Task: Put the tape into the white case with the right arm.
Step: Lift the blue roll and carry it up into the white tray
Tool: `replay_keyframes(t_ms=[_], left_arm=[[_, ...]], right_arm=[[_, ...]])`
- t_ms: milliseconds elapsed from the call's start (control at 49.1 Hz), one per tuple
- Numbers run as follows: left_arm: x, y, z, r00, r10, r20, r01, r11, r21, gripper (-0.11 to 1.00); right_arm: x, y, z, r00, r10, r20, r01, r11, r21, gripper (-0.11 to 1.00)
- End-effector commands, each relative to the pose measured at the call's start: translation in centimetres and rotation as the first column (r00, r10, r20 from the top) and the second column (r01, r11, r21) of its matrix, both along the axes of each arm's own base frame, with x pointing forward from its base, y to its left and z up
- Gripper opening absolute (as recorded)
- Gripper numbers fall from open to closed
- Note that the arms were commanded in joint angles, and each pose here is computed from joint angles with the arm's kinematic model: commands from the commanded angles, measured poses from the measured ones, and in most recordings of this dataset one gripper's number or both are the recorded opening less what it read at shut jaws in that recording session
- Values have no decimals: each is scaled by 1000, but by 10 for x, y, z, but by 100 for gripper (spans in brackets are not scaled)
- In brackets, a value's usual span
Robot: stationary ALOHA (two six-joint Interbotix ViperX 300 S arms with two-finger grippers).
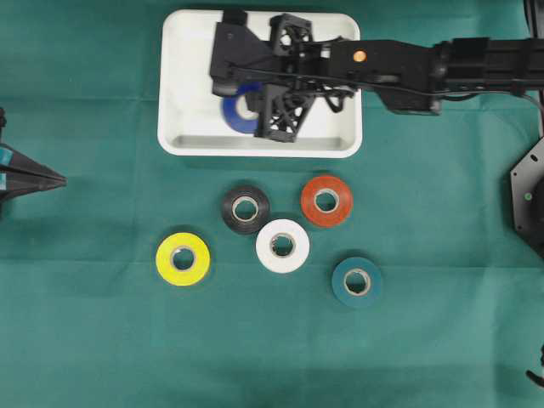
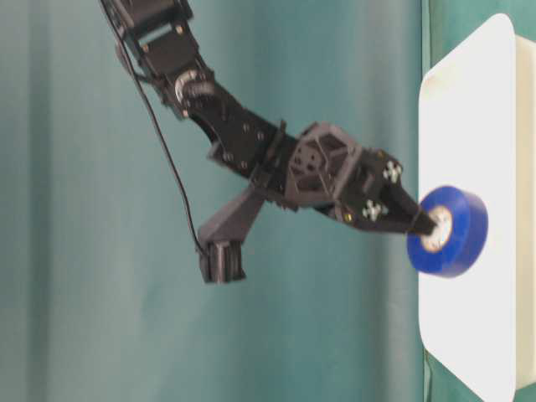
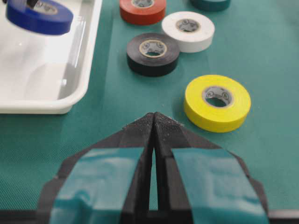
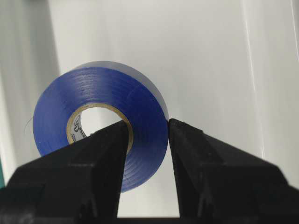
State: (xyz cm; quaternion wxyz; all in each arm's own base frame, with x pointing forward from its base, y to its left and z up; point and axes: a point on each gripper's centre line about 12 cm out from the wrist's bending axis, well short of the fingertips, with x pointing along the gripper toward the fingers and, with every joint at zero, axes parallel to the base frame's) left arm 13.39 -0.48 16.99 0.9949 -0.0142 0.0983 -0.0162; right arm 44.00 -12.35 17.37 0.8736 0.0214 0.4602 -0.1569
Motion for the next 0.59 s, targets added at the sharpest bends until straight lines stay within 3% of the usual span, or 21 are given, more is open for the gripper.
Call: replay_keyframes(t_ms=[0,326,570], left_arm=[[1,0,4,1000,-3,8,3,1000,0,0],[1,0,4,1000,-3,8,3,1000,0,0],[1,0,3,1000,-3,6,3,1000,0,0]], right_arm=[[-6,2,24,999,2,54,-1,1000,-12,1],[-12,3,17,995,16,102,-14,1000,-14,1],[-13,3,5,997,20,76,-19,1000,-9,1]])
